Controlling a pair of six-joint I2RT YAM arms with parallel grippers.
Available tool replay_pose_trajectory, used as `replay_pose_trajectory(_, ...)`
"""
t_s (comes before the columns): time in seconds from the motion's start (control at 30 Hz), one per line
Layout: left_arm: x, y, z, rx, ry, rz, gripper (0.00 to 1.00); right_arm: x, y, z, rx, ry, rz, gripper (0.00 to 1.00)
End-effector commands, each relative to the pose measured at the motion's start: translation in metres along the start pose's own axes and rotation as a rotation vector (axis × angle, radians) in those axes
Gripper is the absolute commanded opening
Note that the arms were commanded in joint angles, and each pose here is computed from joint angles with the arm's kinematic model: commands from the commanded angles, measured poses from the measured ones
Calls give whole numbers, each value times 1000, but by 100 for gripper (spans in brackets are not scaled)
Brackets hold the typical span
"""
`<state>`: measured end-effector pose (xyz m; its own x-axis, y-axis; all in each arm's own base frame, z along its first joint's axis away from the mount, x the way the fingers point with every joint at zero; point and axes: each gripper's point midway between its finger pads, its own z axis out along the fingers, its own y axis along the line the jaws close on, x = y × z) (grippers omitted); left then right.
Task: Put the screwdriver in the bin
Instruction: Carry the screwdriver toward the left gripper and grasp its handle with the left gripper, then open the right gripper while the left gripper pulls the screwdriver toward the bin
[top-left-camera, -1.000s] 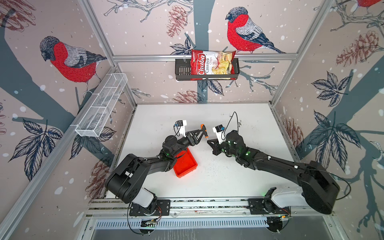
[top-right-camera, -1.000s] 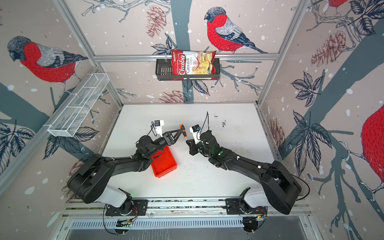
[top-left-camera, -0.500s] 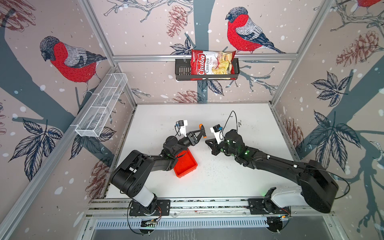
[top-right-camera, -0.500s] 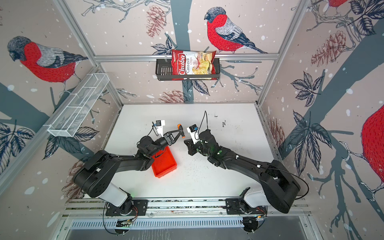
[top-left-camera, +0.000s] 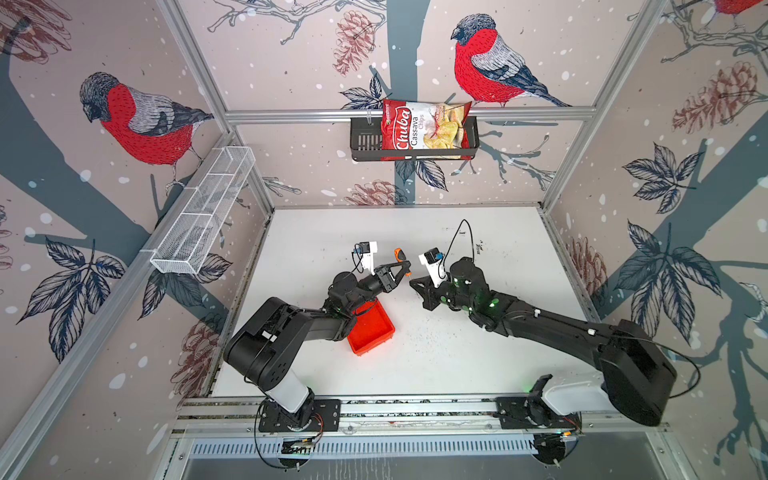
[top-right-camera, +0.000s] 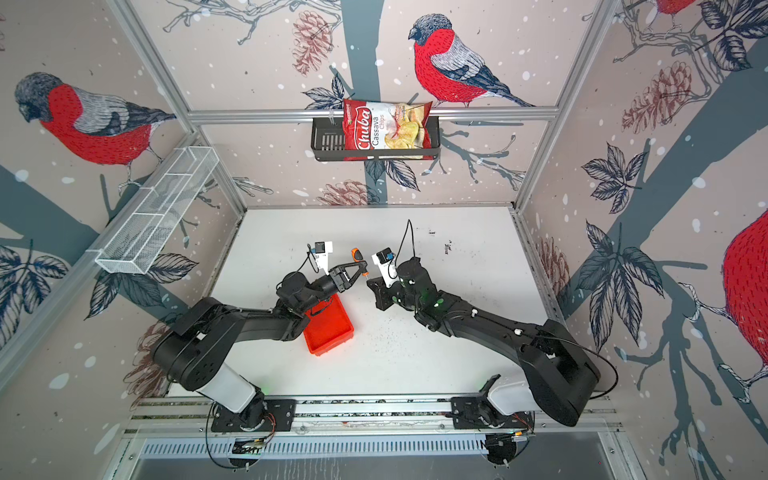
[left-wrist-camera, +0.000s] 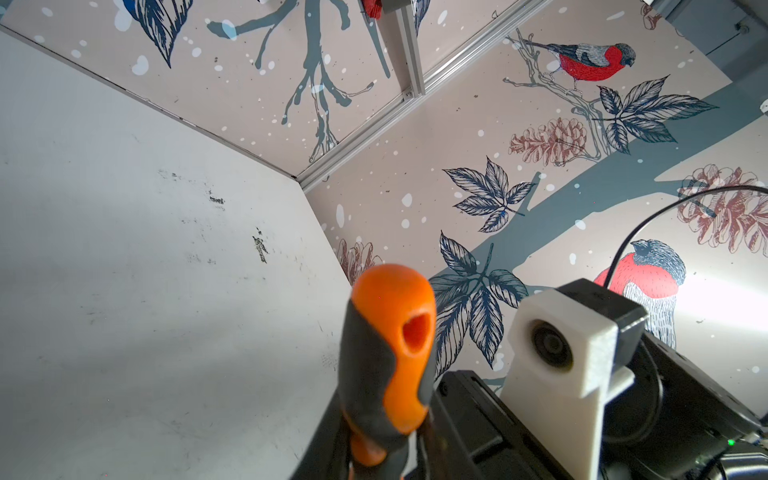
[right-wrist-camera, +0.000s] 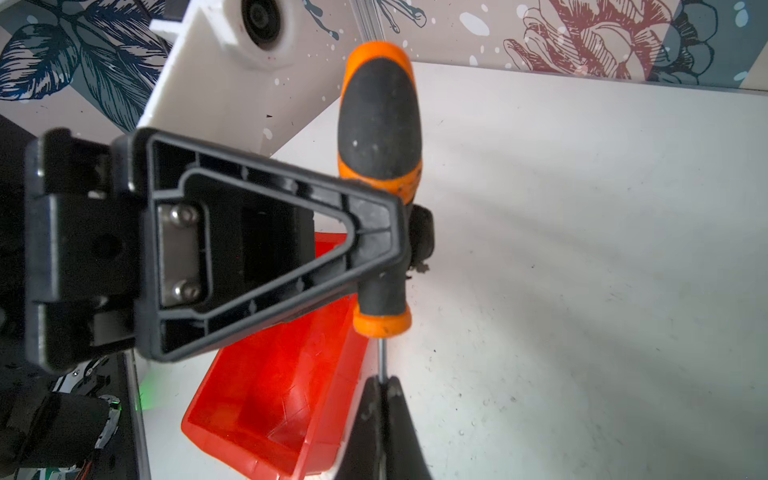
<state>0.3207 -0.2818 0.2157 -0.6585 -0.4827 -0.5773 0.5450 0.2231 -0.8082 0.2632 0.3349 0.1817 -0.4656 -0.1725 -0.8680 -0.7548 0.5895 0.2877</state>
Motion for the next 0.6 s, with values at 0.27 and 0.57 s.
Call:
replay_pose_trajectory(0.27,-13,-8,-7,4,-48,39,9,-7,6,1,-26,-9,-39,34)
replay_pose_trajectory(0.57,-14,12,-33,-188,-36,75,8,-10,15,-2,-79,-18,-90,86)
